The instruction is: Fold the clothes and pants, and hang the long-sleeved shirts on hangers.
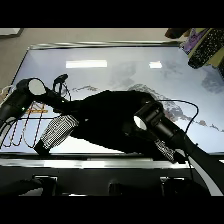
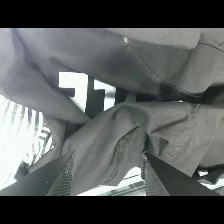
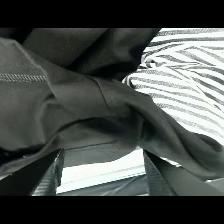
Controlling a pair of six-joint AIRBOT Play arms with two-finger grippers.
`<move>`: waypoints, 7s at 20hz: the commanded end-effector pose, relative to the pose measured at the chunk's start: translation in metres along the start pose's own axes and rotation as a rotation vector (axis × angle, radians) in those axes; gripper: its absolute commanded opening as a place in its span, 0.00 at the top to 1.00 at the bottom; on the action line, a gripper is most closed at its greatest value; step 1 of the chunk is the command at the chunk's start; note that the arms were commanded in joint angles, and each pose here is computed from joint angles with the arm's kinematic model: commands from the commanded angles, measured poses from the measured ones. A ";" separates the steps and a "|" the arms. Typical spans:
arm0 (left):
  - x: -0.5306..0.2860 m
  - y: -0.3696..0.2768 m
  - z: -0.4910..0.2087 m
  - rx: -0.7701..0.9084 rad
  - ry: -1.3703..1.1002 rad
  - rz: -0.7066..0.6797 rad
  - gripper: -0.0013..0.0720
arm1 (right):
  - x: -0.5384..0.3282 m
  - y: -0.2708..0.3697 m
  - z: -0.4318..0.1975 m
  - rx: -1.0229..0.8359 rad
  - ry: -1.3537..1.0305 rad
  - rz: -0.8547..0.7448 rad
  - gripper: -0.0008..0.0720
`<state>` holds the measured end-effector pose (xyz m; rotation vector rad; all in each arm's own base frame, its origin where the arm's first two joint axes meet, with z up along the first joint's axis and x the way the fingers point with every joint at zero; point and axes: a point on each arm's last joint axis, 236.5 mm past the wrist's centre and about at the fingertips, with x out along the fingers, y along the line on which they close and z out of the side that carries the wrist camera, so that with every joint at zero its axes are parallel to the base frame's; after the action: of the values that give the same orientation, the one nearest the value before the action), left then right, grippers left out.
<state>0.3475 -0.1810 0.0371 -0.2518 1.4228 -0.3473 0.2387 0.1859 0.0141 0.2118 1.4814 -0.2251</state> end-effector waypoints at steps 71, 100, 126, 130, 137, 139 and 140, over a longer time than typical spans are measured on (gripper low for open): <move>0.021 -0.129 -0.060 0.242 0.059 0.060 0.94 | -0.001 -0.050 -0.020 -0.082 0.010 -0.029 0.94; 0.042 -0.131 -0.058 0.279 0.055 0.031 0.94 | -0.008 -0.049 -0.003 0.010 0.016 -0.133 0.41; -0.080 -0.148 0.002 0.255 -0.210 0.001 0.94 | -0.247 -0.017 0.098 -0.040 -0.442 0.379 0.94; -0.101 -0.129 -0.011 0.225 -0.208 0.063 0.94 | -0.227 -0.034 0.076 -0.147 -0.380 0.224 0.94; -0.019 -0.129 -0.055 0.198 -0.076 0.084 0.94 | -0.075 -0.058 0.022 -0.037 -0.285 -0.017 0.94; 0.003 -0.136 -0.061 0.173 -0.056 0.021 0.94 | -0.044 -0.055 0.011 0.007 -0.253 0.016 0.94; 0.009 -0.140 -0.061 0.169 -0.056 -0.011 0.94 | -0.037 -0.044 0.008 0.007 -0.238 0.055 0.94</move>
<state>0.2821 -0.2923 0.0941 -0.0547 1.3134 -0.4211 0.2395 0.1312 0.0931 0.1266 1.2258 -0.1939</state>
